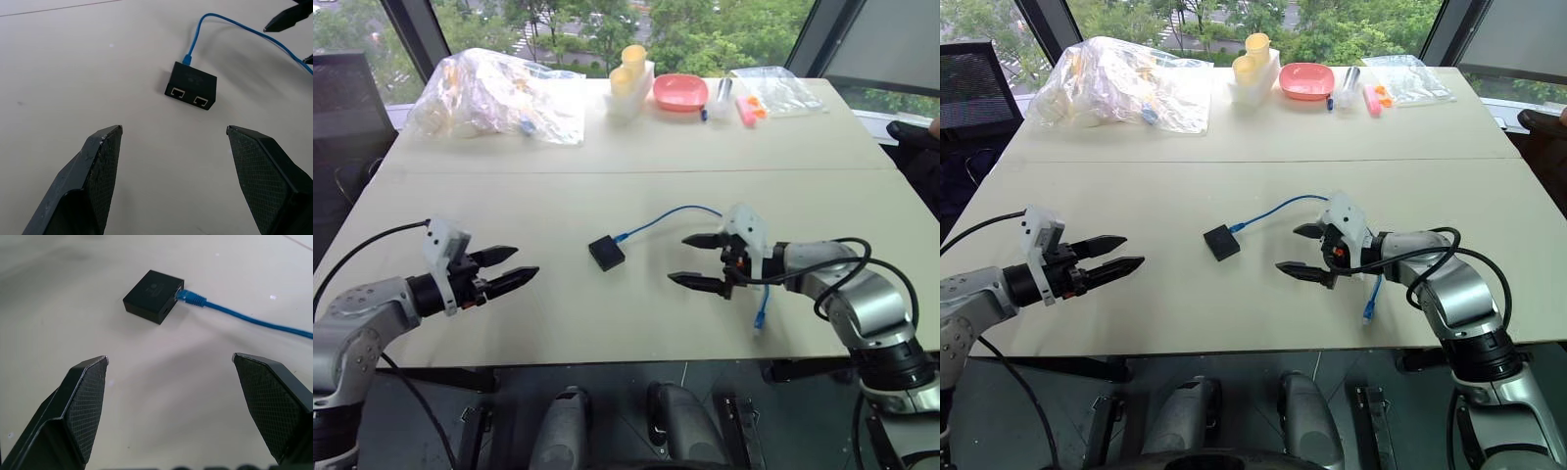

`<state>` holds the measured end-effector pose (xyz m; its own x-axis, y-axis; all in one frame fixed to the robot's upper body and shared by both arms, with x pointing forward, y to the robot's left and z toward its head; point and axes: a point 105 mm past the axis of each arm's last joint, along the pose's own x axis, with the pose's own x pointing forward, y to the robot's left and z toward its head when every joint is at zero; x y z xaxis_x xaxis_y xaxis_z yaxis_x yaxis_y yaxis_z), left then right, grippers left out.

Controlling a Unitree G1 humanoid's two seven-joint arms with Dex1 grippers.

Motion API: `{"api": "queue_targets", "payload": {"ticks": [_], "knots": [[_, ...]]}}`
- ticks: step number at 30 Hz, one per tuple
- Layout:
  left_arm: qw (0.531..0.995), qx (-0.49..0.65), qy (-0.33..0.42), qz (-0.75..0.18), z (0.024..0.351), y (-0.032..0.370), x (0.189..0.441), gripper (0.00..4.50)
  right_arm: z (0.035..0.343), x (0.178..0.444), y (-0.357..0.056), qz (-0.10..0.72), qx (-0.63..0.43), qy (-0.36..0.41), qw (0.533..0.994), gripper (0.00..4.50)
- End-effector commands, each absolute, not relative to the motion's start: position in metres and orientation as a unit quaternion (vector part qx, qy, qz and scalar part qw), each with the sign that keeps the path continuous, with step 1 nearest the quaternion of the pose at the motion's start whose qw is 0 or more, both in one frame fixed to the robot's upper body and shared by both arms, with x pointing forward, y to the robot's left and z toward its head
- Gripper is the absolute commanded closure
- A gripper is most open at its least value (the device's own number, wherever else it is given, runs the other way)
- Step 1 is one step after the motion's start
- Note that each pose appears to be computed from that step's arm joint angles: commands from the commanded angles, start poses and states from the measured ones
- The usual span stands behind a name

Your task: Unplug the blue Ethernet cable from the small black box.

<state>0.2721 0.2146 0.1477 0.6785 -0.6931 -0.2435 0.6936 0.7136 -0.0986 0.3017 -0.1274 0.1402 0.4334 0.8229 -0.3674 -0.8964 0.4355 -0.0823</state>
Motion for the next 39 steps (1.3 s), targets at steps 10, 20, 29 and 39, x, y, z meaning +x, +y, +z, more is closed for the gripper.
{"api": "queue_targets", "payload": {"ticks": [10, 20, 29, 39], "knots": [[0.922, 0.024, 0.099, -0.374, 0.145, 0.212, 0.282, 0.94, 0.152, 0.304, -0.128, 0.505, -0.151, 0.107, 0.843, 0.23], [0.915, 0.042, 0.1, -0.388, 0.154, 0.221, 0.287, 0.94, 0.153, 0.32, -0.126, 0.506, -0.187, 0.104, 0.835, 0.23], [0.888, 0.064, 0.137, -0.434, 0.16, 0.217, 0.288, 0.94, 0.154, 0.376, -0.101, 0.511, -0.336, 0.087, 0.786, 0.23], [0.893, 0.056, 0.124, -0.429, 0.155, 0.2, 0.283, 0.94, 0.155, 0.4, -0.033, 0.619, -0.43, 0.119, 0.646, 0.23]]}}
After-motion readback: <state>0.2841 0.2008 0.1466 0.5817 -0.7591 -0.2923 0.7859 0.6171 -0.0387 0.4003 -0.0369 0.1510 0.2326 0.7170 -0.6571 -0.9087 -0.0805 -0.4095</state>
